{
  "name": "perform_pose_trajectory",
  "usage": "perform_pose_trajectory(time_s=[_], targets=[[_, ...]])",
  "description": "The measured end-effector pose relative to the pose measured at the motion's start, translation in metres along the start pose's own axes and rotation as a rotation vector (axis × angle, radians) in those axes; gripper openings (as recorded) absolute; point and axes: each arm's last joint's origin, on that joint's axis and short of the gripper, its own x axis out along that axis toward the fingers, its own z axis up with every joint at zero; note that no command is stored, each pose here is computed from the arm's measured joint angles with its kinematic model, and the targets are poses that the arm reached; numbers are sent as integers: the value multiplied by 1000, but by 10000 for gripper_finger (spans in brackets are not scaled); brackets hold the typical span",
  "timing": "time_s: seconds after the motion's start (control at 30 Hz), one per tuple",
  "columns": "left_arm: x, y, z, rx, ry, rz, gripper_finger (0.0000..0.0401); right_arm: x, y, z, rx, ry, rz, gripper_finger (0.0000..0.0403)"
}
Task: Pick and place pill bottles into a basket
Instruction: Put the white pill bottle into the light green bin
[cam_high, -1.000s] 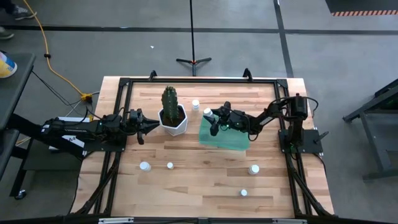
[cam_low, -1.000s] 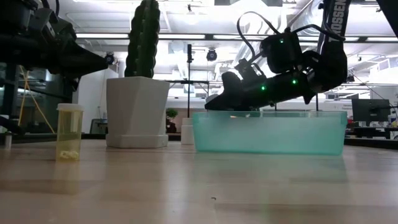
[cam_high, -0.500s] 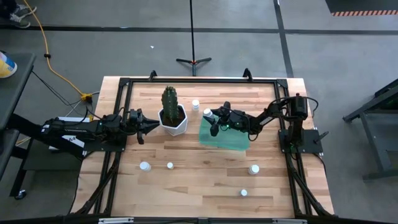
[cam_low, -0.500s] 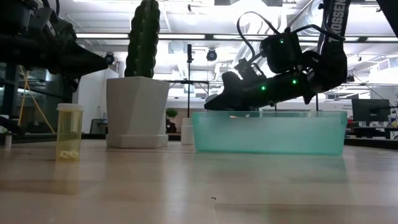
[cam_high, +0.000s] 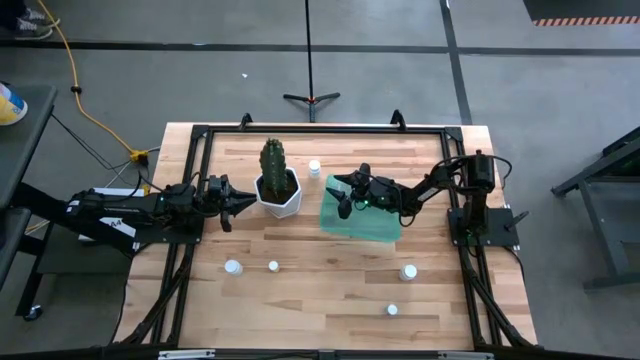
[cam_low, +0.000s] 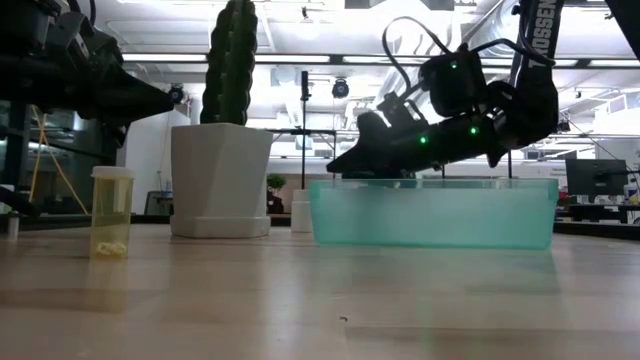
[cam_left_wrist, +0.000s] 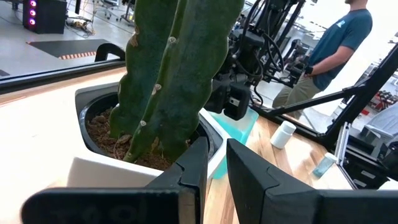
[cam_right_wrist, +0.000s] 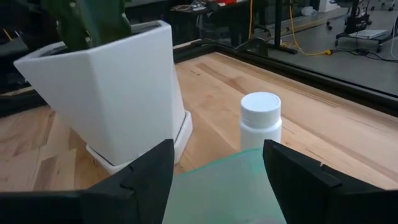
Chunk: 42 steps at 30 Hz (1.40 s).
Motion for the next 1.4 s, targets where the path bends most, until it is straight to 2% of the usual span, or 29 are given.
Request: perform_pose_trajectory(time_s=[0.23, 0.5, 0.7, 1.03, 1.27, 1.4], targets=[[0, 0, 0, 0, 0, 0, 97, -1, 2, 8, 22, -42, 12, 234], [0, 0, 0, 0, 0, 0, 97, -11, 7, 43, 5, -132, 52, 233], [0, 0, 0, 1, 0, 0, 97, -29, 9, 67, -23, -34, 51, 231], [0, 0, 0, 2, 1, 0, 97, -96, 27, 109, -59, 114, 166, 231], [0, 0, 0, 2, 0, 0, 97, -149, 42, 115, -54, 233, 260, 250], [0, 0, 0, 2, 0, 0, 97, -173, 51, 109, -41, 322, 311, 254]])
